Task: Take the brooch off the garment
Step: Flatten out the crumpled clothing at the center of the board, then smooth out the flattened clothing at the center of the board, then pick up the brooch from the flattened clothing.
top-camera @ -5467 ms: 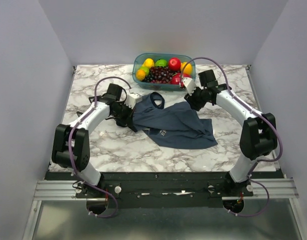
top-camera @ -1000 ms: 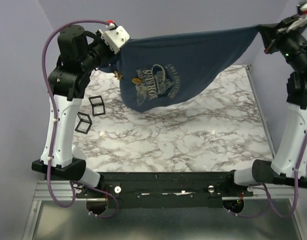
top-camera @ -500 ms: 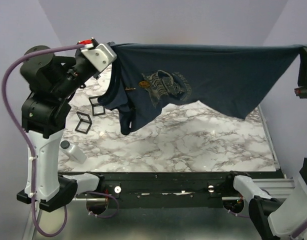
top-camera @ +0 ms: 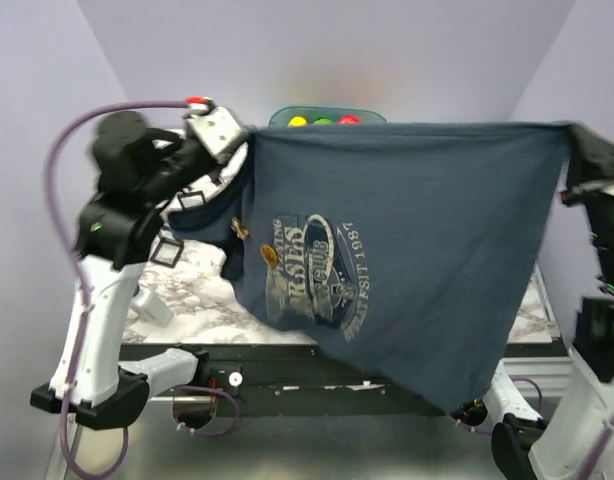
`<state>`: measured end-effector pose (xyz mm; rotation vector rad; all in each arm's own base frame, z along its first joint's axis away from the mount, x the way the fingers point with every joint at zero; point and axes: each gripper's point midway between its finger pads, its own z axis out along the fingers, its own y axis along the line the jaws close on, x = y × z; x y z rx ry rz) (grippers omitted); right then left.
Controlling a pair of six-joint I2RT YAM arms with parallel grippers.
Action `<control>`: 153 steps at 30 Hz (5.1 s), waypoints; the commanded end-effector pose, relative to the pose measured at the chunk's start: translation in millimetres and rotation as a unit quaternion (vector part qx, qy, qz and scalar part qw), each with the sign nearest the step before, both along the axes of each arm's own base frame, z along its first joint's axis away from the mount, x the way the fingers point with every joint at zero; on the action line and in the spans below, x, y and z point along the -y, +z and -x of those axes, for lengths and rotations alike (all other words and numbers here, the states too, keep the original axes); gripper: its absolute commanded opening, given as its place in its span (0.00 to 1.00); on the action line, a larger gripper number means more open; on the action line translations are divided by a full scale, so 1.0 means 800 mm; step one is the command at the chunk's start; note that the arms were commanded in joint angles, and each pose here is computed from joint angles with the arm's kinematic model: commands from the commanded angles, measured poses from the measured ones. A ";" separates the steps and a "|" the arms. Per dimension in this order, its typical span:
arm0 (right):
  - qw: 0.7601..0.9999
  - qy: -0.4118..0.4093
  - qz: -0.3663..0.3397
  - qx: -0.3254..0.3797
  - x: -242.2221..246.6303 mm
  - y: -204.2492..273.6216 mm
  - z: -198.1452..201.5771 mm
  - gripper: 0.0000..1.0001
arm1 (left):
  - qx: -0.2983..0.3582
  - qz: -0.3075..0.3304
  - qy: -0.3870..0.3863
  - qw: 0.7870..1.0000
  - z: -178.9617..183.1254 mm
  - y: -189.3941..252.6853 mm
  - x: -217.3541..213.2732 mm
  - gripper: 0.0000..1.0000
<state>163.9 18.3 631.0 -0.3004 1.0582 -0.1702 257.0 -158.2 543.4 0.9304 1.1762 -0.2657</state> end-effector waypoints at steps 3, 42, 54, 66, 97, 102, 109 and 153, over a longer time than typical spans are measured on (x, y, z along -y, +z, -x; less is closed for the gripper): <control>0.986 -0.032 0.024 -0.164 0.038 -0.179 -0.143 0.01 | -0.190 -0.087 0.007 0.978 -0.115 -0.245 0.030 0.00; 0.688 0.178 0.310 -0.632 -0.028 -0.689 -0.276 0.39 | -0.560 -0.234 0.086 0.790 -0.144 -0.605 -0.012 0.39; 0.638 0.136 0.385 -0.652 -0.008 -0.739 -0.340 0.32 | -0.574 -0.278 0.164 0.753 -0.174 -0.652 -0.084 0.37; 0.651 0.014 0.430 -0.625 0.033 -0.749 -0.447 0.19 | -0.561 -0.258 0.220 0.755 -0.205 -0.621 -0.138 0.37; 0.807 0.280 0.249 -0.457 -0.203 -0.540 -0.328 0.59 | -0.617 -0.026 0.092 0.781 -0.155 -0.531 0.015 0.45; 0.785 0.306 0.294 -0.451 -0.227 -0.564 -0.295 0.59 | -0.635 -0.037 0.125 0.761 -0.154 -0.554 0.005 0.45; 0.774 0.308 0.276 -0.480 -0.233 -0.579 -0.290 0.59 | -0.661 -0.044 0.132 0.737 -0.137 -0.579 0.001 0.55; 0.595 0.469 -0.002 -0.653 -0.426 -0.643 -0.267 0.61 | -0.728 0.084 0.095 0.673 -0.105 -0.602 0.005 0.00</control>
